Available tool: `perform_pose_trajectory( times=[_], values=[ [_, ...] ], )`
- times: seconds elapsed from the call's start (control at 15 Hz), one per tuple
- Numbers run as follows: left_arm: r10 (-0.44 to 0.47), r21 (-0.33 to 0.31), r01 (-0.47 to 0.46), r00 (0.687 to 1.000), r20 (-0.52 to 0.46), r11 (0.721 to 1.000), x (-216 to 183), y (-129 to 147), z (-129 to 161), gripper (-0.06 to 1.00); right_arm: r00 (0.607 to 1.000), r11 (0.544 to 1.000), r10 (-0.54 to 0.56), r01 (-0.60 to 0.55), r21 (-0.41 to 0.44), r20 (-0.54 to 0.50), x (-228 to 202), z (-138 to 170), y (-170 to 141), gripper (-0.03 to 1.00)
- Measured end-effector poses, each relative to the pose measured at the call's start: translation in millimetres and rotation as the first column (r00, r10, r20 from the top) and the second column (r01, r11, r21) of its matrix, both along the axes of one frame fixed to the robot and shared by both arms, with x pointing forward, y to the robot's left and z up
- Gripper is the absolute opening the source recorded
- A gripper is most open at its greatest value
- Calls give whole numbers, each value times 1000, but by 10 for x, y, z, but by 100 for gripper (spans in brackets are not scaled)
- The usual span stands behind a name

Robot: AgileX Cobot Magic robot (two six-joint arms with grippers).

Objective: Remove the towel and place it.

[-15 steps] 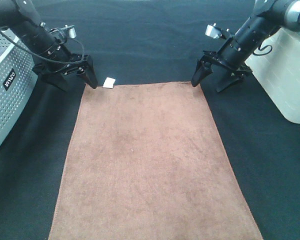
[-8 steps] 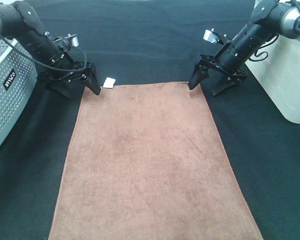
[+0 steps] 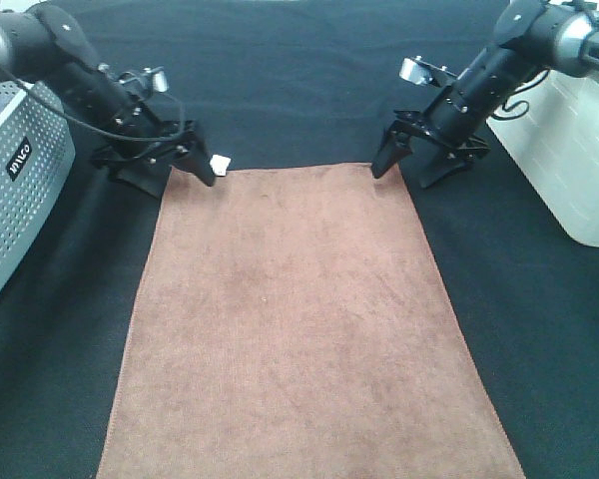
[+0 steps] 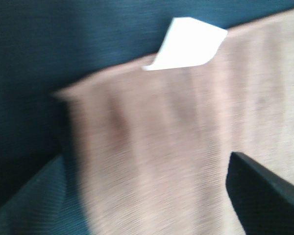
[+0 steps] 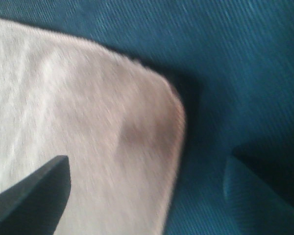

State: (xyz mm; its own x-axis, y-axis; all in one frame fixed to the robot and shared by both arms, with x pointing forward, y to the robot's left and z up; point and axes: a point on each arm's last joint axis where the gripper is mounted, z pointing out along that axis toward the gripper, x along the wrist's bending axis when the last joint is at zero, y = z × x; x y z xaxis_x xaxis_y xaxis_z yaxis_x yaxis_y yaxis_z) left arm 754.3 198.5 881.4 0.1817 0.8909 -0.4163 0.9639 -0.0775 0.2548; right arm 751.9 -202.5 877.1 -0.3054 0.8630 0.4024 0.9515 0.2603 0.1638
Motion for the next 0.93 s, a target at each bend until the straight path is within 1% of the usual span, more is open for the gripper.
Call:
perform_pose_trajectory(
  times=[0.2, 0.33, 0.47, 0.53, 0.6, 0.67, 0.87, 0.93],
  values=[
    [-29, -14, 30, 999, 30, 999, -27, -300, -29, 73, 996, 999, 2, 2, -52, 88, 27, -6, 283, 78],
    [-26, -18, 26, 999, 30, 999, -35, -362, -37, 69, 993, 995, -3, 14, -102, 114, 26, -21, 371, 76],
    [-21, -19, 22, 999, 31, 1000, -34, -367, -37, 65, 992, 989, 3, 15, -147, 126, 18, -33, 412, 69],
    [-20, -17, 20, 999, 31, 1000, -32, -365, -48, 60, 991, 986, 8, 14, -165, 136, 25, -36, 407, 64],
    [-17, -16, 17, 999, 35, 1000, -27, -365, -57, 54, 989, 984, 4, 22, -175, 149, 36, -43, 402, 49],
    [-15, -16, 15, 999, 35, 1000, -25, -364, -70, 39, 988, 984, 1, 26, -177, 152, 41, -48, 400, 37],
    [-10, -15, 11, 999, 44, 1000, -16, -362, -68, 5, 987, 984, -5, 34, -176, 162, 55, -82, 400, 2],
    [-12, -5, 12, 999, 51, 1000, -11, -355, -71, 1, 987, 983, -4, 33, -179, 163, 55, -82, 398, 0]
  ],
)
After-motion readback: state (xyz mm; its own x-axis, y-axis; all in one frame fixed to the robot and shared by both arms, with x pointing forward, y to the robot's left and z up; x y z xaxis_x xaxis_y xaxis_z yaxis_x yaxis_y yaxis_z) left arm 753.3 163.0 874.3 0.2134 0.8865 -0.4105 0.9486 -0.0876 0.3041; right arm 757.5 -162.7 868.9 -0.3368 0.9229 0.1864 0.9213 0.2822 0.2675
